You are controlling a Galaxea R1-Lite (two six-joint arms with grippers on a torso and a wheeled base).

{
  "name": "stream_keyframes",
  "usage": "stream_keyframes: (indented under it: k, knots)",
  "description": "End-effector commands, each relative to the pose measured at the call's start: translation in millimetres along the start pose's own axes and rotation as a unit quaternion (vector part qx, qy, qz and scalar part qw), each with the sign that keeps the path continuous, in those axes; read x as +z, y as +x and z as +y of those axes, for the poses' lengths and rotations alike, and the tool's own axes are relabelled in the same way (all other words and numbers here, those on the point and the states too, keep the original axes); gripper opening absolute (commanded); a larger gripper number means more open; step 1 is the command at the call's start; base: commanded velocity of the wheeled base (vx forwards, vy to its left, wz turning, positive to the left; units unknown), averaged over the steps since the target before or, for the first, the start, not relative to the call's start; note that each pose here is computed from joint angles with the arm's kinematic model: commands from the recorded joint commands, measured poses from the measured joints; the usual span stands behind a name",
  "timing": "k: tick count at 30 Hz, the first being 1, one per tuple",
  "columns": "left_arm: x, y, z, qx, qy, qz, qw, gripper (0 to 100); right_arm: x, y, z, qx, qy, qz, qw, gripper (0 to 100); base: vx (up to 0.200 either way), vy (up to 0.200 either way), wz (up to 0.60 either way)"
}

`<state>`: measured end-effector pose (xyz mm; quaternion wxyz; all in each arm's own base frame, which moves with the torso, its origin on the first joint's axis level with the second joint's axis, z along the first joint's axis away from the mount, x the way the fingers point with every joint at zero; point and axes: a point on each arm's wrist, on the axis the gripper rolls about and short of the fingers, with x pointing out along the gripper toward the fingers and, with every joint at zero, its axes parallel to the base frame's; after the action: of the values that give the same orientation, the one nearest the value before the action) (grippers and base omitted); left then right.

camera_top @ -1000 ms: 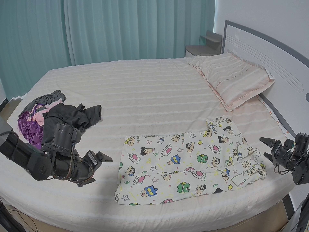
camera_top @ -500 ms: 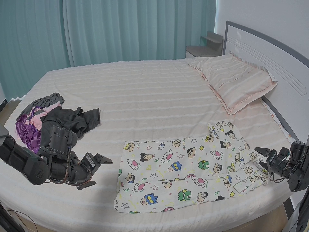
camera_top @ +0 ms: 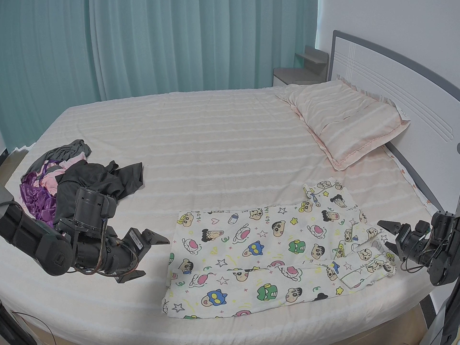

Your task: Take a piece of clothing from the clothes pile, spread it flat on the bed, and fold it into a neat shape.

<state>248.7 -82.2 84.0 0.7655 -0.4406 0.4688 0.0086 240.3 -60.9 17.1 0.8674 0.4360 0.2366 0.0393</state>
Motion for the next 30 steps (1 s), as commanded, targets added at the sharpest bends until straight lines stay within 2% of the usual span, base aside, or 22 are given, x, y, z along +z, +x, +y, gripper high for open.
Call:
stream_keyframes:
  k: [1,8,13,16,21,24,28,30]
  knots:
    - [0.0,0.8,0.4,0.001,-0.001,0.001,1.0,100,0.9,0.1,1.1,0.004,-0.004,-0.005,1.0,100,0.0,-0.2,0.0]
    - [-0.4,-0.9,-1.4,-0.004,-0.014,-0.001,0.9999,100,0.5,0.4,1.0,0.004,-0.004,-0.003,1.0,100,0.0,-0.029,0.0]
    - [0.7,-1.3,-3.4,-0.009,-0.011,-0.007,0.9999,100,-0.4,-0.2,0.7,0.003,-0.003,-0.002,1.0,100,0.0,0.0,0.0]
    - [5.2,-3.9,-10.7,-0.027,0.0,-0.024,0.9993,100,-0.8,0.1,0.7,0.002,-0.004,-0.001,1.0,100,0.0,0.0,0.0]
    - [40.8,0.8,-21.1,-0.044,0.028,-0.084,0.9951,100,-4.9,-0.3,1.9,0.001,-0.018,0.006,0.9998,100,0.0,0.0,0.0]
    - [63.8,26.3,-23.5,-0.024,0.066,-0.098,0.9926,100,-5.5,-0.2,1.2,-0.002,-0.018,0.007,0.9998,100,0.0,0.0,0.0]
    - [82.3,64.0,-24.1,0.016,0.094,-0.129,0.9871,100,-4.7,-0.9,1.8,-0.001,-0.019,0.005,0.9998,100,0.0,0.0,0.0]
    - [85.5,72.4,-24.0,0.021,0.101,-0.129,0.9862,100,-4.0,-1.0,1.9,-0.001,-0.019,0.003,0.9998,100,0.0,0.0,0.0]
